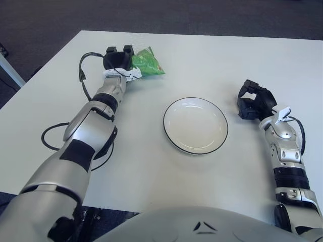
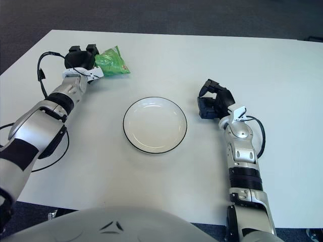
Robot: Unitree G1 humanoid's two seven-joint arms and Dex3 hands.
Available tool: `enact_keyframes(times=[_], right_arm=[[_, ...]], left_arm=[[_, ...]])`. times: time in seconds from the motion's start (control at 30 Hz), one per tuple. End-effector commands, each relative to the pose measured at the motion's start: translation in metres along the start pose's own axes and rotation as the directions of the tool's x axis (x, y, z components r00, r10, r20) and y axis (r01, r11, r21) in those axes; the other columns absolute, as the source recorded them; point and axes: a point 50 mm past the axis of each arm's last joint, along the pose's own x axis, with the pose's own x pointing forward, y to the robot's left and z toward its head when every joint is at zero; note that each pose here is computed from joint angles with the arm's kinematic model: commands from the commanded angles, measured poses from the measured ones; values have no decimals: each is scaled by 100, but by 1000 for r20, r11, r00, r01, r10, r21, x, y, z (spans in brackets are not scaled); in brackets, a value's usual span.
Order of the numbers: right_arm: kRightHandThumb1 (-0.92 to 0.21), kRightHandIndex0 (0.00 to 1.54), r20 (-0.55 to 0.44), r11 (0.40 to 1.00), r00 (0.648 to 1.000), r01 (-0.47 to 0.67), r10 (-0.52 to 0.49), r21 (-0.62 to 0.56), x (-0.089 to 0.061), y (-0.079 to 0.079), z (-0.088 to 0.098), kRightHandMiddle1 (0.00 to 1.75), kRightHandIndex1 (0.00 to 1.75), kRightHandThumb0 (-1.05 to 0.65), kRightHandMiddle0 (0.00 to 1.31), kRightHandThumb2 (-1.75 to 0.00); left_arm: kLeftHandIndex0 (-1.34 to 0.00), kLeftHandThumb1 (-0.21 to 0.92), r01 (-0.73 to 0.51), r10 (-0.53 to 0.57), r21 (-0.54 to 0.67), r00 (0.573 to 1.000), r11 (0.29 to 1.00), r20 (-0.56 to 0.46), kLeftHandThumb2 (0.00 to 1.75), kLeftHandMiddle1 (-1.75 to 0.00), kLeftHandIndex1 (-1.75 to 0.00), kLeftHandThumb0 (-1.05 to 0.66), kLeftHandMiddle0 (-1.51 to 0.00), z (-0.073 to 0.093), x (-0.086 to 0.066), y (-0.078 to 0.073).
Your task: Put the snack into the plate.
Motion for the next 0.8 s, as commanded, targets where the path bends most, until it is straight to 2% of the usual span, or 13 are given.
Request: enact_keyframes(times=[0.0,0.17,0.33,0.5,0.77], right_arm=[[-33,129,-78,1000,997,11,-9,28,-5,2,-16,175,175,-48,61,-131],[-33,129,-84,999,996,24,-21,34,-4,0,-17,175,175,-48,61,-131],[-33,129,-90,999,995,41,-38,33,-4,-1,-17,175,175,-48,61,-131],[-33,129,-98,998,994,57,-53,41,-4,-1,-17,175,175,-48,61,-131],[-33,129,-113,994,991,81,-73,67,-2,-3,-18,175,175,-48,60,-130]], left_arm=[[-105,12,-72,73,-75,997,995,13,156,-175,-175,55,-78,10,10,18],[-108,9,-159,166,-165,986,973,32,159,-175,-175,57,-80,26,19,37],[-111,7,-252,283,-257,955,933,91,162,-175,-175,58,-82,45,26,61],[-114,5,-290,345,-310,928,906,140,165,-175,-175,60,-84,54,26,69],[-116,1,-303,447,-439,852,846,273,169,-175,-175,62,-87,88,17,76]])
